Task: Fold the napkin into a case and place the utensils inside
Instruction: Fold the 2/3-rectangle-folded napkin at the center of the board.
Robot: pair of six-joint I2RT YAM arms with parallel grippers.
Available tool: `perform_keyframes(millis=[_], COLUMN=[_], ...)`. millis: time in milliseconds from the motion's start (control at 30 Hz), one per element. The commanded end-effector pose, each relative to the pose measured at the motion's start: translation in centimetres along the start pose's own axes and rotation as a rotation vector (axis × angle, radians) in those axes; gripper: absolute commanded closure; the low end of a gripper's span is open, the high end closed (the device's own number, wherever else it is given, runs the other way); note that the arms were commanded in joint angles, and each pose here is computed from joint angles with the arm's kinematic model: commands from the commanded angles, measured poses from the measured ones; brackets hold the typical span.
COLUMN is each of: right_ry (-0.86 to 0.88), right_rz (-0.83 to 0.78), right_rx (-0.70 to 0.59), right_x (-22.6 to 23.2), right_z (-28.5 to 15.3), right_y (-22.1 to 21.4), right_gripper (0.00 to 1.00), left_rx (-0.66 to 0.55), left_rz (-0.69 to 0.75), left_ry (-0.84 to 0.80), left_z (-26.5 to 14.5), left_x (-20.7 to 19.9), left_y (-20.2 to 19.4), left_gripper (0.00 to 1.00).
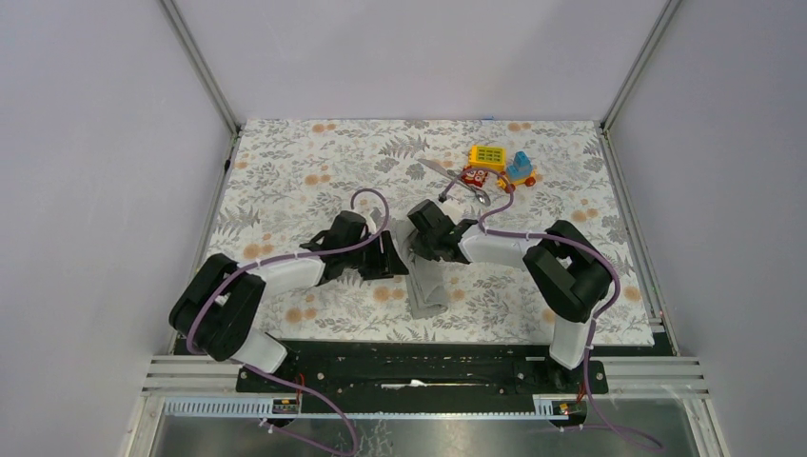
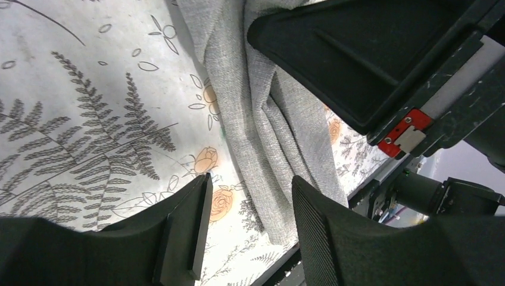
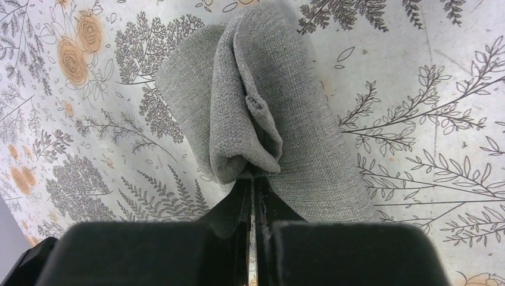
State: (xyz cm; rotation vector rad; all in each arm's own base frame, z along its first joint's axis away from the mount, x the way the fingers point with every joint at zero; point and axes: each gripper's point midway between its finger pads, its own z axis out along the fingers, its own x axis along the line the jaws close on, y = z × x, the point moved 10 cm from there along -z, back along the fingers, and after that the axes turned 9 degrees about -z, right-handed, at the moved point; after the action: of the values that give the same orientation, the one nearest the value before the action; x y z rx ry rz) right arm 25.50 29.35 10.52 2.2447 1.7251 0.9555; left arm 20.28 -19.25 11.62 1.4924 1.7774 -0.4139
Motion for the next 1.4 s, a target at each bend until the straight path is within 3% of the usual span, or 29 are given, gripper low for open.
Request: perform_keyframes(millis=[0, 67, 100, 333, 433, 633, 767, 900, 1100, 1167, 1367], right_ry=[0.033, 0.044, 0.05, 0.062, 0.064, 0.075, 0.101, 0.138, 0.266, 0.294, 0.373], right_rz=[0.014, 0.019, 0.022, 0.027, 0.025, 0.02, 0.017, -0.031, -0.303, -0.356, -0.351], right_rx=[-0.059, -0.062, -0.065, -0.062, -0.059, -0.062, -0.065, -0.079, -0.07, -0.042, 0.086], right_x=[1.0, 1.1, 1.3, 1.5, 1.5, 1.5, 1.7, 2.0, 1.9, 1.1, -1.1], right_z=[-0.8, -1.1, -1.3, -1.4, -1.4, -1.9, -2.4, -3.7, -6.6, -7.0, -5.0], right_y=[0.4, 0.4, 0.5, 0.3, 0.2, 0.3, 0.5, 1.1, 2.7, 3.3, 5.1], right_gripper=[1.0, 1.0, 1.0, 1.0, 1.0, 1.0, 1.0, 0.75, 0.37, 0.32, 0.35], left_rx=[-0.005, -0.006, -0.012, -0.043, -0.08, -0.132, -0.118, -0.11, -0.082, -0.078, -0.077], left_rz=[0.024, 0.018, 0.014, -0.02, -0.039, -0.077, -0.091, -0.095, -0.091, -0.09, -0.088], left_ry=[-0.081, -0.065, -0.056, -0.013, 0.081, 0.233, 0.269, 0.284, 0.269, 0.262, 0.251], left_z=[0.4, 1.1, 1.4, 3.7, 4.5, 4.6, 4.7, 4.5, 4.3, 4.2, 4.1], left_x=[-1.8, -1.6, -1.5, -0.8, -0.1, 2.4, 3.6, 4.3, 4.6, 4.6, 4.4], left_y=[1.3, 1.4, 1.4, 1.1, 0.9, -0.1, -0.8, -1.4, -2.0, -2.0, -2.1], left_gripper=[0.42, 0.4, 0.26, 0.25, 0.3, 0.55, 0.6, 0.65, 0.7, 0.7, 0.71])
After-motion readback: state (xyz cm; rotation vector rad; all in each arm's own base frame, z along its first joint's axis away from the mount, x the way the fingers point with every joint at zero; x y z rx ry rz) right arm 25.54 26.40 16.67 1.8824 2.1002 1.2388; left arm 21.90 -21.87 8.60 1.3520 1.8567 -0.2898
